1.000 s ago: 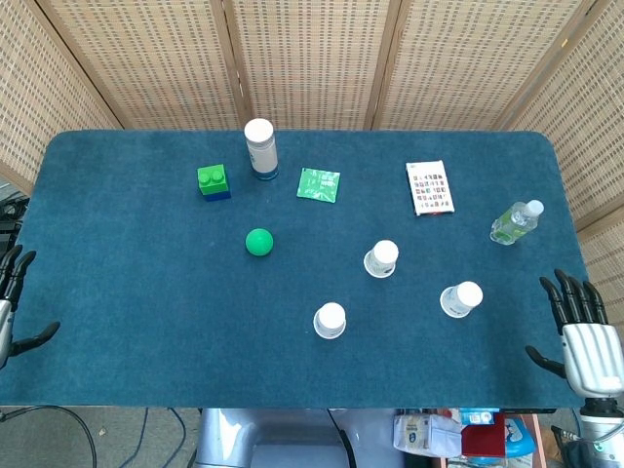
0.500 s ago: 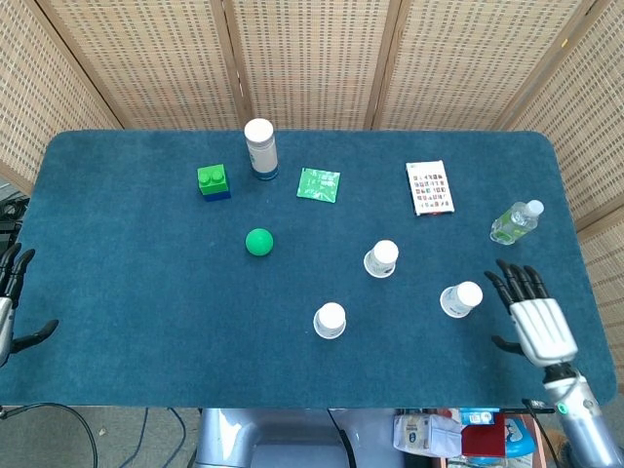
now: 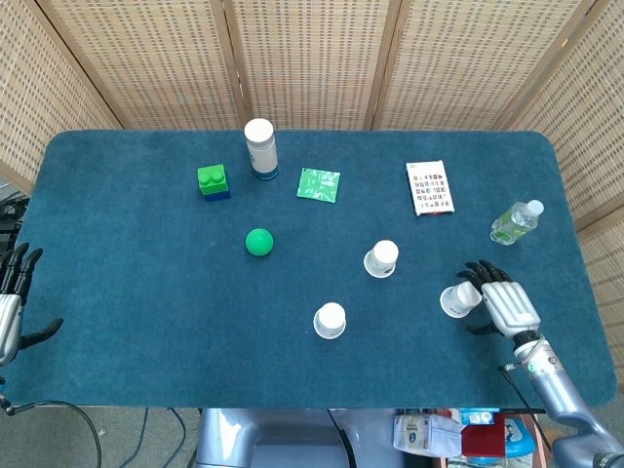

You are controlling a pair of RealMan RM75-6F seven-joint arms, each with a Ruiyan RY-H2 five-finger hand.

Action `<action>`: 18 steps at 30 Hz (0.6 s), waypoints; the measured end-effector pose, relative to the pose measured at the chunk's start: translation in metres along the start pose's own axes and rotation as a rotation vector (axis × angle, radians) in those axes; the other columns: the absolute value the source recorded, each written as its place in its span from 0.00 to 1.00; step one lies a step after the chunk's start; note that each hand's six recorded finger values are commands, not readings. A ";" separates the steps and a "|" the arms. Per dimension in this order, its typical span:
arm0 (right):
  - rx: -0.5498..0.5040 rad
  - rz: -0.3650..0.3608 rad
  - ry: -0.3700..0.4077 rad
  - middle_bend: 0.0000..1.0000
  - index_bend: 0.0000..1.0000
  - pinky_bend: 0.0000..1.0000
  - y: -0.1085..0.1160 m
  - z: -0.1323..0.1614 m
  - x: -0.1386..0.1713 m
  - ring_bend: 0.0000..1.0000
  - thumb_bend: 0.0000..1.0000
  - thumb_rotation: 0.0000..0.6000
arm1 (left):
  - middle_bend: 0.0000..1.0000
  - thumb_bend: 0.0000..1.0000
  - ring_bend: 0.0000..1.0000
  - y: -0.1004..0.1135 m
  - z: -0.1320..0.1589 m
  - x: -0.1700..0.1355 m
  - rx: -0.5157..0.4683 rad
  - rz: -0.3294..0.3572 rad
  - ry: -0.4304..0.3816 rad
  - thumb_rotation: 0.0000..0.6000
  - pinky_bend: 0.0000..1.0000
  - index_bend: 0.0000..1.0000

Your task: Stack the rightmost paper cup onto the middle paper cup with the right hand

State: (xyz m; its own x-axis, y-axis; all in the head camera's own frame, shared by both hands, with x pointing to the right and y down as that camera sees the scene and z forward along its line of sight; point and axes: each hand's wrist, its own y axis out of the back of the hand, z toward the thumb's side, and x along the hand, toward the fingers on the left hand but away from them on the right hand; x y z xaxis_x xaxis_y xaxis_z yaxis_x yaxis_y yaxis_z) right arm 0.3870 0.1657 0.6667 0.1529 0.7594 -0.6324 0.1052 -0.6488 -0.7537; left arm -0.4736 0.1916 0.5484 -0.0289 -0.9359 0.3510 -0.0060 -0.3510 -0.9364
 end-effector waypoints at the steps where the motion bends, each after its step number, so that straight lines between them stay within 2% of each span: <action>1: 0.001 -0.003 -0.002 0.27 0.29 0.27 -0.001 -0.001 -0.002 0.18 0.11 1.00 | 0.00 0.18 0.00 0.000 0.000 0.000 0.001 -0.001 0.000 1.00 0.00 0.00; 4: 0.004 -0.006 -0.010 0.33 0.37 0.30 -0.003 -0.005 -0.007 0.26 0.17 1.00 | 0.00 0.18 0.00 -0.002 0.001 0.001 0.003 -0.009 -0.001 1.00 0.00 0.00; 10: -0.006 -0.020 -0.021 0.43 0.46 0.33 -0.009 -0.012 -0.014 0.35 0.28 1.00 | 0.00 0.18 0.00 -0.003 0.002 0.002 0.003 -0.010 -0.004 1.00 0.00 0.00; 18: -0.027 -0.057 0.001 0.46 0.49 0.33 -0.008 -0.012 -0.016 0.38 0.33 1.00 | 0.00 0.18 0.00 -0.004 0.001 0.003 0.001 -0.014 -0.003 1.00 0.00 0.00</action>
State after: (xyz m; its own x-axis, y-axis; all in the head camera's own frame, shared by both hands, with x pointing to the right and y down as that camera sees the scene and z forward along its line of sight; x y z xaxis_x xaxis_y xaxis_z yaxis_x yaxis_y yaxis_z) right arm 0.3952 0.1583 0.6852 0.1471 0.7949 -0.5887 0.1398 -0.6059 -0.7832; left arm -0.4723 0.1898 0.5530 -0.0258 -0.9309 0.3644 -0.0056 -0.3644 -0.9312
